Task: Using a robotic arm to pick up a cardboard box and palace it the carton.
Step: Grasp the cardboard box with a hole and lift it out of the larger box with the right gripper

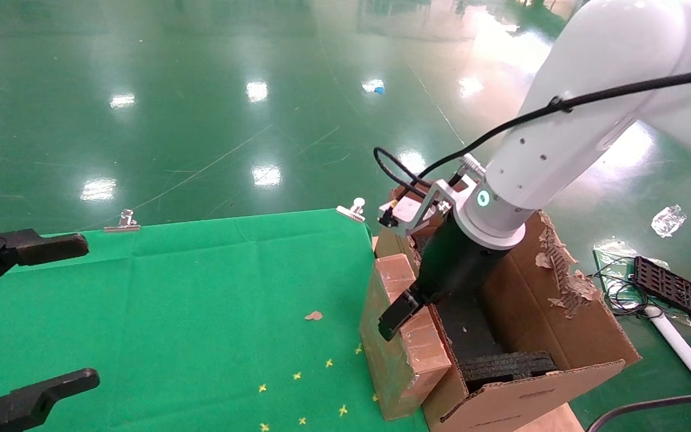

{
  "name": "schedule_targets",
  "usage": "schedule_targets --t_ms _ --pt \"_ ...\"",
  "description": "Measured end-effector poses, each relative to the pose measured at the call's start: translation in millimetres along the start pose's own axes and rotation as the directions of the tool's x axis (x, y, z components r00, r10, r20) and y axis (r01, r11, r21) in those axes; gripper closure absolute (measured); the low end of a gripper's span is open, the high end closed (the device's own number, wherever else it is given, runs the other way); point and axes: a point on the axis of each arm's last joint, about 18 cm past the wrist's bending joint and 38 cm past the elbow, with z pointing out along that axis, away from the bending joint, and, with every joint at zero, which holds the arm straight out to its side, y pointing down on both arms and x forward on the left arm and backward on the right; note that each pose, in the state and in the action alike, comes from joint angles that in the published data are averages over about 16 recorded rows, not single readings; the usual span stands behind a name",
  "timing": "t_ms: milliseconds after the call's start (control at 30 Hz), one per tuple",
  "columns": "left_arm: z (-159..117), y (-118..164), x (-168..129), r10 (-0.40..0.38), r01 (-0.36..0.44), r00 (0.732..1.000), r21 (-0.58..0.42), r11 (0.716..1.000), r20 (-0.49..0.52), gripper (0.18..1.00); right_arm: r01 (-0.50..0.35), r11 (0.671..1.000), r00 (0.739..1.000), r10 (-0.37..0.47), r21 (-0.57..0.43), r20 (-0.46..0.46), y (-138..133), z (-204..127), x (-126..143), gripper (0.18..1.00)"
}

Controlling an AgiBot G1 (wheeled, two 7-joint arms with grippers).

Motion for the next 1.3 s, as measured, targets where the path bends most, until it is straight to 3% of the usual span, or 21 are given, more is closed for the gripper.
schedule_targets --t_ms 367,567,1300 --pt "0.0 0.0 0.0 0.0 0.0 1.0 0.0 1.0 0.0 0.184 0.003 0.999 1.0 -0.003 -0.036 -0.021 4.5 8.0 -5.4 0.221" --pt "0.0 0.0 0.0 0.0 0.0 1.0 0.0 1.0 0.0 0.184 0.004 0.999 1.0 -0.006 -0.051 -0.024 6.9 10.4 -7.1 0.288" --pt "0.0 0.0 0.0 0.0 0.0 1.0 0.0 1.0 0.0 0.184 0.04 0.999 0.998 -0.041 -0.002 -0.05 -2.4 -2.1 -7.3 0.751"
